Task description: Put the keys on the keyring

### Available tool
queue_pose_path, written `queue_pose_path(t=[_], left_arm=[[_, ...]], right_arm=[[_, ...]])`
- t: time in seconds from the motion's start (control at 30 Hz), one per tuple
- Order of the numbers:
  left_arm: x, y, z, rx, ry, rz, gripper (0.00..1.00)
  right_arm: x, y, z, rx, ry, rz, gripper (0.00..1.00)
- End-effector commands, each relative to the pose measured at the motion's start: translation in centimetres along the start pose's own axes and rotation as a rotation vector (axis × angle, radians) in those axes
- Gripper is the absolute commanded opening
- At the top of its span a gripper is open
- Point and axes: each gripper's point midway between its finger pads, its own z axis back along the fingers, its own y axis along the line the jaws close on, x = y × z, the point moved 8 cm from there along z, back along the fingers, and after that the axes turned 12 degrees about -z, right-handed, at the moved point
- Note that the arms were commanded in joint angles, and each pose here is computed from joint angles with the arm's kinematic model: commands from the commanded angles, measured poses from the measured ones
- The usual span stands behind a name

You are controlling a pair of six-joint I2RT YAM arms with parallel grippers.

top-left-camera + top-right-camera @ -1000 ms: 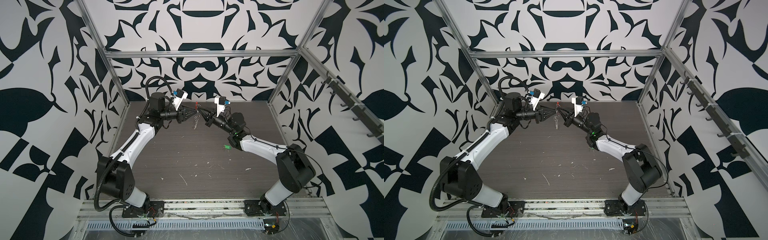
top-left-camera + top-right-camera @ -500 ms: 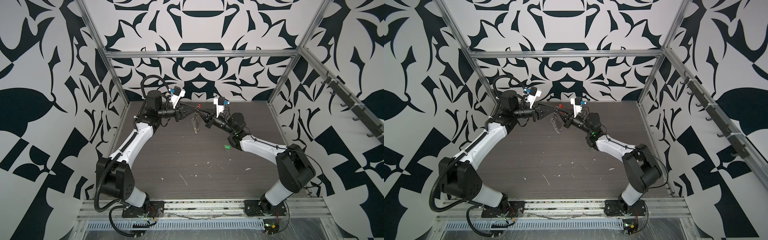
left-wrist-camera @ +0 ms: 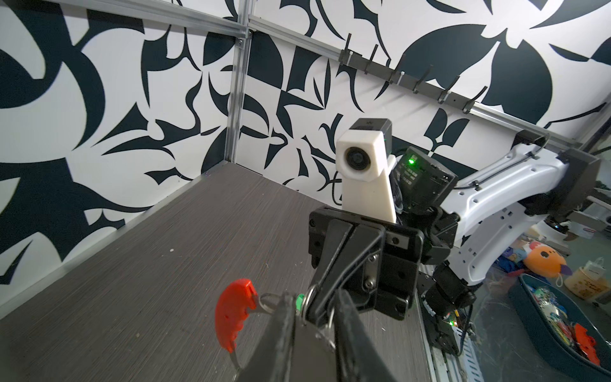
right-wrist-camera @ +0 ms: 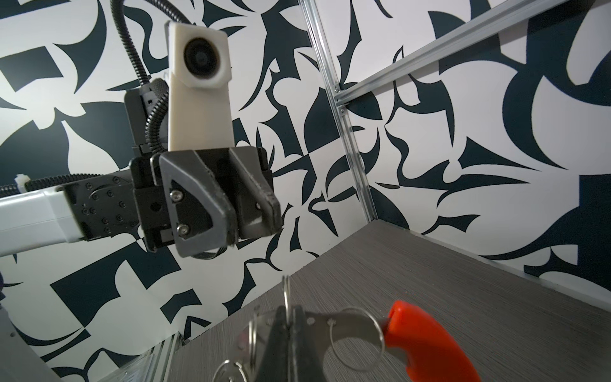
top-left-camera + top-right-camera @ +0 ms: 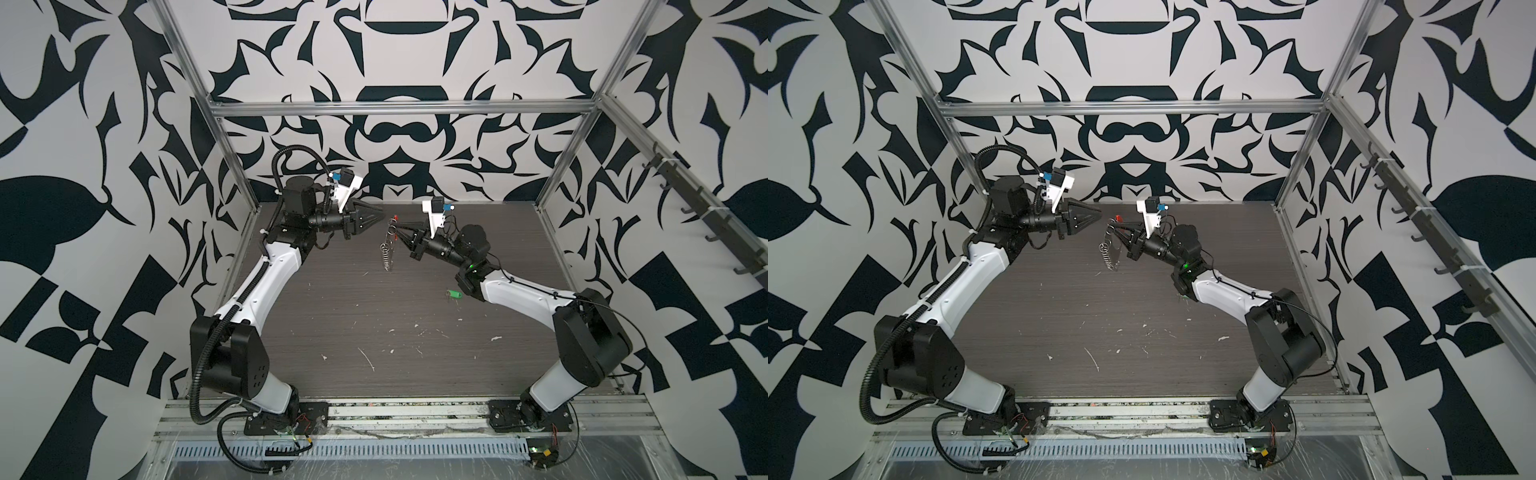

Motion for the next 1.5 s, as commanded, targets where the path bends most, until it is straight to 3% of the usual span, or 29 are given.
queue_pose_path(t=[0.0, 0.3, 0.87, 1.13, 1.33, 1.47], left_arm=[[0.2, -0.2, -0.4, -0.06, -0.01, 0.009, 0.24], [-0.2, 0.1, -0.5, -0.046, -0.005, 0.018, 0.24], [-0.6, 0.2, -0.8, -0.096, -0.005, 0.06, 0.07], [-0.6, 0.1, -0.9, -0.112, -0.005, 0.068, 0.06], [-0.9, -0.1, -0.9, -0.125, -0.003, 0.073, 0.15], [-0.9, -0.2, -0.9, -0.127, -0.004, 0.072, 0.15]], right_arm=[[3.5, 3.3, 0.0, 0.097, -0.084, 0.096, 0.0], [3.8, 3.7, -0.2, 0.125, -0.074, 0.092, 0.0], [4.0, 4.0, -0.7, 0.146, -0.067, 0.086, 0.0], [4.1, 4.1, -0.8, 0.151, -0.064, 0.085, 0.0], [4.1, 4.2, -1.0, 0.155, -0.062, 0.083, 0.0], [4.0, 4.2, -1.0, 0.157, -0.06, 0.082, 0.0]])
